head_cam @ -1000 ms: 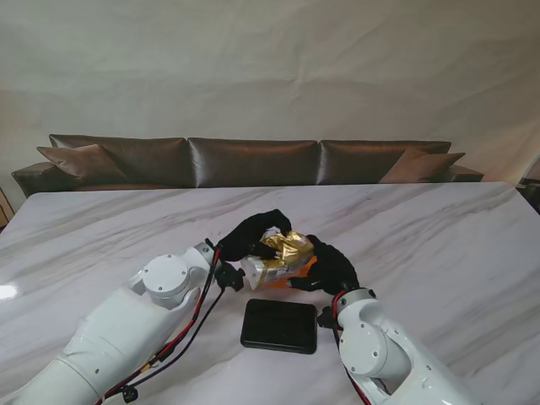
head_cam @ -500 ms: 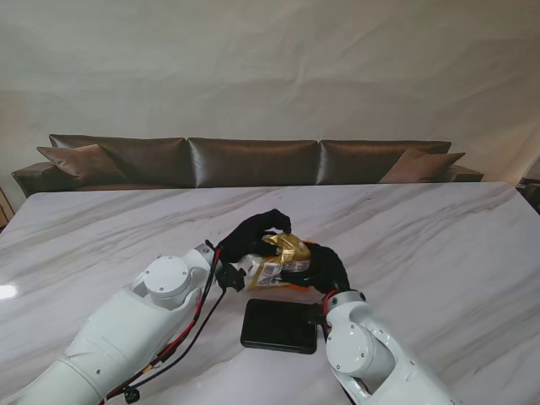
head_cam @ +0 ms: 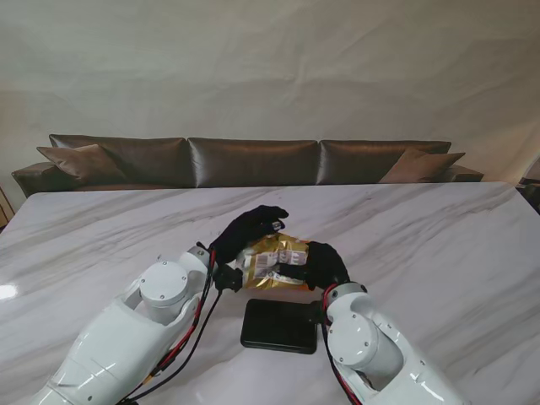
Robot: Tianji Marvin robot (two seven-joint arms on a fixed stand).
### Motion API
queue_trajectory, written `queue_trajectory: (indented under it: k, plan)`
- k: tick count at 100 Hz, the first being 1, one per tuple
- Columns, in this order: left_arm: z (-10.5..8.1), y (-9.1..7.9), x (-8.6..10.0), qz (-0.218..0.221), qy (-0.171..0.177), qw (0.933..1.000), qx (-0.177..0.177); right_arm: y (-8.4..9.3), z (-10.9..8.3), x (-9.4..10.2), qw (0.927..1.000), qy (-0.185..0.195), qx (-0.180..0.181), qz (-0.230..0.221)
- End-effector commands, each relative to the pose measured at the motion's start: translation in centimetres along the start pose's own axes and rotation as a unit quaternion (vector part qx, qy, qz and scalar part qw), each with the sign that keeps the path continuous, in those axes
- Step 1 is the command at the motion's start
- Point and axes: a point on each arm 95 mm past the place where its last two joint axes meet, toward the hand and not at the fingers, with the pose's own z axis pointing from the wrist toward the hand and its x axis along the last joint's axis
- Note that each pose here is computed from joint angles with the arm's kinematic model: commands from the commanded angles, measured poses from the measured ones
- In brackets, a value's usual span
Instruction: Refill a tissue box and feed the first sheet
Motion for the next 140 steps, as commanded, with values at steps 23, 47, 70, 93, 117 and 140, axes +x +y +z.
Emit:
queue_trajectory:
  k: [23, 47, 70, 93, 117, 140]
  plan:
    - [-2.5, -2.0, 0.6, 0.073, -0.012, 0.9957, 0.056, 2.1, 1.2, 0.4, 0.9987, -0.027, 0.025, -0.036]
    - [-4.9, -3.2, 0.8, 0.228, -0.064, 0.9639, 0.122, 2.7, 3.0, 0.4, 0.9965, -0.056, 0.029, -0.055]
    - [-5.4, -3.2, 0.4, 0.361, -0.137, 0.9169, 0.1, 2.5, 4.6, 0.6, 0.9955, -0.073, 0.031, -0.053]
    - [-3.2, -2.4, -0.7, 0.346, -0.147, 0.9241, 0.068, 1.9, 5.3, 0.7, 0.9951, -0.08, 0.037, -0.046]
    - [-0.9, -2.3, -1.8, 0.356, -0.16, 0.9193, 0.05, 1.3, 5.1, 0.7, 0.9959, -0.075, 0.044, -0.026]
    - [0.8, -1.8, -2.0, 0.344, -0.145, 0.926, 0.053, 0.5, 4.9, 0.6, 0.9957, -0.072, 0.058, -0.003]
